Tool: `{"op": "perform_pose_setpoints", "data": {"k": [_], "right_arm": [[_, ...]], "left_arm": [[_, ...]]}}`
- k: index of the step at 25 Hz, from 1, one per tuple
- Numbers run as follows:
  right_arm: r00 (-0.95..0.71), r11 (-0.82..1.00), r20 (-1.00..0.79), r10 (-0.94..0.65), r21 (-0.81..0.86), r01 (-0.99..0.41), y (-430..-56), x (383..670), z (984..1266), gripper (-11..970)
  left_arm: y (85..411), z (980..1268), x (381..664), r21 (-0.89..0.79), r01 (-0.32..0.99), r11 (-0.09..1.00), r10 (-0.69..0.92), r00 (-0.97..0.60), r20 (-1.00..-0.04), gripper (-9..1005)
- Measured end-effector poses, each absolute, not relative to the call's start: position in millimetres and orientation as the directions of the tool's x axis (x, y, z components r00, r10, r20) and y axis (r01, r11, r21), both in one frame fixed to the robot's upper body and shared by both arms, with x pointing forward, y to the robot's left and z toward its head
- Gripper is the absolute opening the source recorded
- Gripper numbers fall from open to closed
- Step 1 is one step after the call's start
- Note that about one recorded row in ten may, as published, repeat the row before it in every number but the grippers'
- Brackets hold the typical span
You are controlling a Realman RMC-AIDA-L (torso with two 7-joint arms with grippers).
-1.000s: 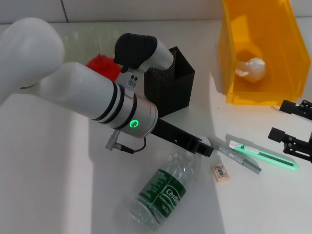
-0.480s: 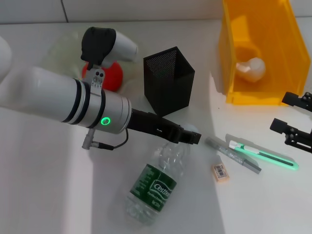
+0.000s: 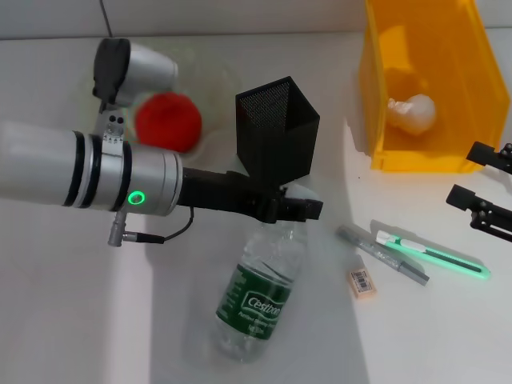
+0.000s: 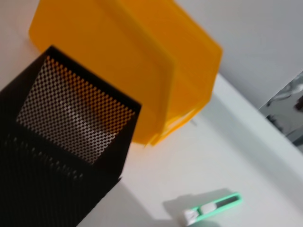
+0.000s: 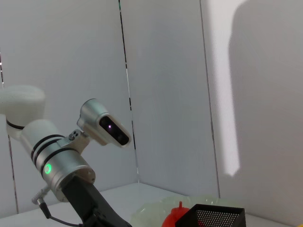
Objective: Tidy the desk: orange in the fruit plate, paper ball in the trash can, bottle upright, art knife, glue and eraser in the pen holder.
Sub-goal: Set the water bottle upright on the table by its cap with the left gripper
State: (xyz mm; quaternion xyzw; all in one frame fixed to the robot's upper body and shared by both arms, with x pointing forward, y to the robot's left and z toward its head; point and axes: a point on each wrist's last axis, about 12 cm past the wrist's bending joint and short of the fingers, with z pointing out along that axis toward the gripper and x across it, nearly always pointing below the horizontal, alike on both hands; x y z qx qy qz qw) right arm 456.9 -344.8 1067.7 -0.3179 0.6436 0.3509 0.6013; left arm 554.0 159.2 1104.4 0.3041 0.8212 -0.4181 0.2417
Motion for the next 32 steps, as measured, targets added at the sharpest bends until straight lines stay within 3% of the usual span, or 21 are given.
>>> {"op": "perform_pose_setpoints", "data": {"k": [7,16,19,22,26,32], "right_arm": [[-0.079,0.566,-0.996,0.039,0.087,-0.82,-345,457,1068,720],[-0.066,0.589,-0.991,0.112,0.12,-0.799,-345,458,1073,720],[-0.061,0.594,-0.99,0.129,0.126,-0.795,-345,458,1073,720],[-0.059,0.595,-0.987,0.147,0.137,-0.792,-343,459,1073,721],[-0.06,0.589,-0.985,0.16,0.144,-0.795,-339,460,1072,721],[-0.061,0.586,-0.984,0.166,0.148,-0.796,-337,460,1072,721]], "left_arm": [[186,1108,547,-0.535,0.738,0.411,0.216,-0.649,-0.729,445],[237,1093,518,-0.394,0.851,0.348,0.105,-0.453,-0.886,445],[237,1093,518,-0.394,0.851,0.348,0.105,-0.453,-0.886,444],[262,1086,505,-0.353,0.87,0.345,0.006,-0.378,-0.926,443],[273,1083,500,-0.328,0.874,0.358,-0.038,-0.337,-0.941,443],[278,1079,495,-0.248,0.891,0.38,-0.024,-0.259,-0.966,442]]}}
